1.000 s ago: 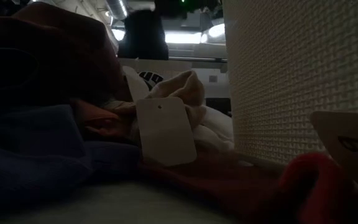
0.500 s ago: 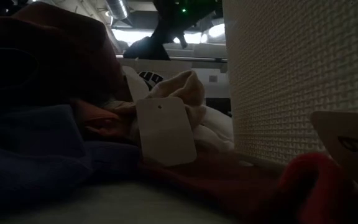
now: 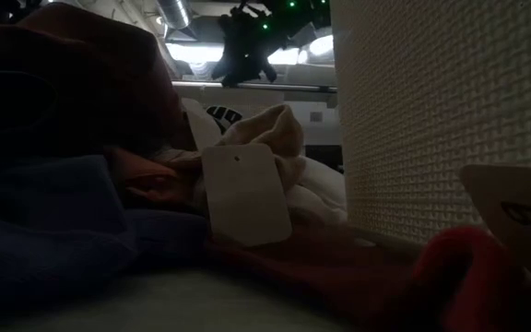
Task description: Sort clothes
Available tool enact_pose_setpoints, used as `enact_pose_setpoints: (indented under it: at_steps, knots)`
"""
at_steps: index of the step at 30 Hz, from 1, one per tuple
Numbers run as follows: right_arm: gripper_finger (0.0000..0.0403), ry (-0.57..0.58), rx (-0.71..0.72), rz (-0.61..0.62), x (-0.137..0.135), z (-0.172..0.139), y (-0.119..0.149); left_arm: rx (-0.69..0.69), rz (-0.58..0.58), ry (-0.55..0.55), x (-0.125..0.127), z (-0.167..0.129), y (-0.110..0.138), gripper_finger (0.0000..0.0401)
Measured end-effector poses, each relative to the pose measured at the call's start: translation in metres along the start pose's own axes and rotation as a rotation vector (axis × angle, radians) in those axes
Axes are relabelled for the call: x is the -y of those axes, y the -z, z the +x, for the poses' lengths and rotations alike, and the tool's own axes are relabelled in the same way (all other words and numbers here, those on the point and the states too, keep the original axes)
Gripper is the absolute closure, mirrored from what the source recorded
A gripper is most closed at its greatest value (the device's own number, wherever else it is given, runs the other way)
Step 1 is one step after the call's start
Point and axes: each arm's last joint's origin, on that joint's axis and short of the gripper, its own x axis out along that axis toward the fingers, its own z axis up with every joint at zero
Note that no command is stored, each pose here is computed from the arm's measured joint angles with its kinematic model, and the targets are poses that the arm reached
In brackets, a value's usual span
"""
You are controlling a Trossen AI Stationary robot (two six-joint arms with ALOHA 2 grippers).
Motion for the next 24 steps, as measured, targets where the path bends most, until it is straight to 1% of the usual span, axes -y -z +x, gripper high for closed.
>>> enact_pose_setpoints:
  at_steps: [4, 6, 8, 14, 17, 21, 24]
  knots:
    - [0.0186, -0.05, 0.007, -0.059, -0.012, -0.019, -0.01, -0.001, -0.002, 0.0, 0.0, 0.0, 0.0, 0.0397]
    - [0.0177, -0.101, 0.02, -0.107, -0.028, -0.03, -0.013, -0.001, -0.001, 0.0, 0.0, 0.0, 0.0, 0.0397]
    - [0.0174, -0.169, 0.007, -0.16, -0.047, -0.035, -0.011, 0.002, 0.003, 0.0, 0.0, 0.0, 0.0, 0.0397]
    - [0.0173, -0.301, -0.139, -0.338, -0.107, -0.046, 0.014, 0.001, -0.003, 0.001, 0.0, 0.0, 0.0, 0.0397]
    - [0.0173, -0.354, -0.204, -0.422, -0.133, -0.046, 0.032, -0.004, -0.004, 0.001, 0.0, 0.0, 0.0, 0.0397]
    - [0.0173, -0.404, -0.26, -0.497, -0.156, -0.044, 0.054, -0.004, -0.006, 0.001, 0.0, 0.0, 0.0, 0.0397]
    - [0.0173, -0.42, -0.307, -0.528, -0.164, -0.04, 0.071, -0.004, -0.006, 0.001, 0.0, 0.0, 0.0, 0.0397]
